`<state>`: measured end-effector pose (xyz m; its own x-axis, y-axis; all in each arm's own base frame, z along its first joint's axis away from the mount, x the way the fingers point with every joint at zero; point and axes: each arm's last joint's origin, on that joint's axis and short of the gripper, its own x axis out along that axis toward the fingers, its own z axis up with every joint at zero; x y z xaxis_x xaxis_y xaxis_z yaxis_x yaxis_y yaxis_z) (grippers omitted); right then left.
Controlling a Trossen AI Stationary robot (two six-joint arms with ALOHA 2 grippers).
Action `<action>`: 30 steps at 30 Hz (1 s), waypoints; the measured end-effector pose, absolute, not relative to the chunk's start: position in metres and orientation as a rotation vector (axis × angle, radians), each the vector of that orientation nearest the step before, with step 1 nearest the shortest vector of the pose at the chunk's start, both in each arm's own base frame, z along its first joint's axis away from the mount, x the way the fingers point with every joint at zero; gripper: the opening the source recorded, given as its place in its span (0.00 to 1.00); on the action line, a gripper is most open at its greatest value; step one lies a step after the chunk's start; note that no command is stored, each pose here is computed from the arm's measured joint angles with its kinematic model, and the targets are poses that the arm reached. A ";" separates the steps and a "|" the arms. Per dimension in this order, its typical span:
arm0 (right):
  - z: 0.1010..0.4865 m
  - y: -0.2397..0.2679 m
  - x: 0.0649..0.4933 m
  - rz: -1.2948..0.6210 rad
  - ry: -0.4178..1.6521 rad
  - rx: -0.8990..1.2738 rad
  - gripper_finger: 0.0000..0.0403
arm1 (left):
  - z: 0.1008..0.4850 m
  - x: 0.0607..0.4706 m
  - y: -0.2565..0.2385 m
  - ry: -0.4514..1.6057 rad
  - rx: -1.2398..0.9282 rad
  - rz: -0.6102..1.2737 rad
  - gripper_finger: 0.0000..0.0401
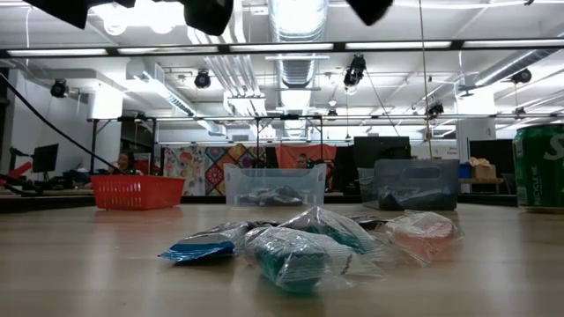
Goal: Sort candy
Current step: Put the blue candy into the red bin
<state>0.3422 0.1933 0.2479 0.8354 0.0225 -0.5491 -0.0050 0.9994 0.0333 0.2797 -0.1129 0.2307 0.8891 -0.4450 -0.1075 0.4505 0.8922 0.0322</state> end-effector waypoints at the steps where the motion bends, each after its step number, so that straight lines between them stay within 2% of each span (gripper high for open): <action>1: 0.249 0.190 0.345 0.029 0.572 0.021 0.02 | 0.231 0.280 -0.113 0.096 0.046 -0.465 0.39; 11: 0.254 0.169 0.361 0.077 0.527 -0.030 0.02 | 0.232 0.279 -0.114 0.090 0.022 -0.466 0.39; 15: 0.254 0.167 0.362 0.078 0.527 -0.042 0.02 | 0.232 0.280 -0.112 0.090 0.023 -0.409 0.36; 22: 0.254 0.167 0.361 0.078 0.527 -0.046 0.02 | 0.232 0.280 -0.111 0.094 0.025 -0.370 0.23; 28: 0.254 0.167 0.362 0.066 0.525 -0.029 0.03 | 0.231 0.280 -0.111 0.095 0.027 -0.369 0.03; 30: 0.255 0.167 0.362 0.062 0.520 -0.013 0.06 | 0.232 0.280 -0.111 0.094 0.027 -0.361 0.02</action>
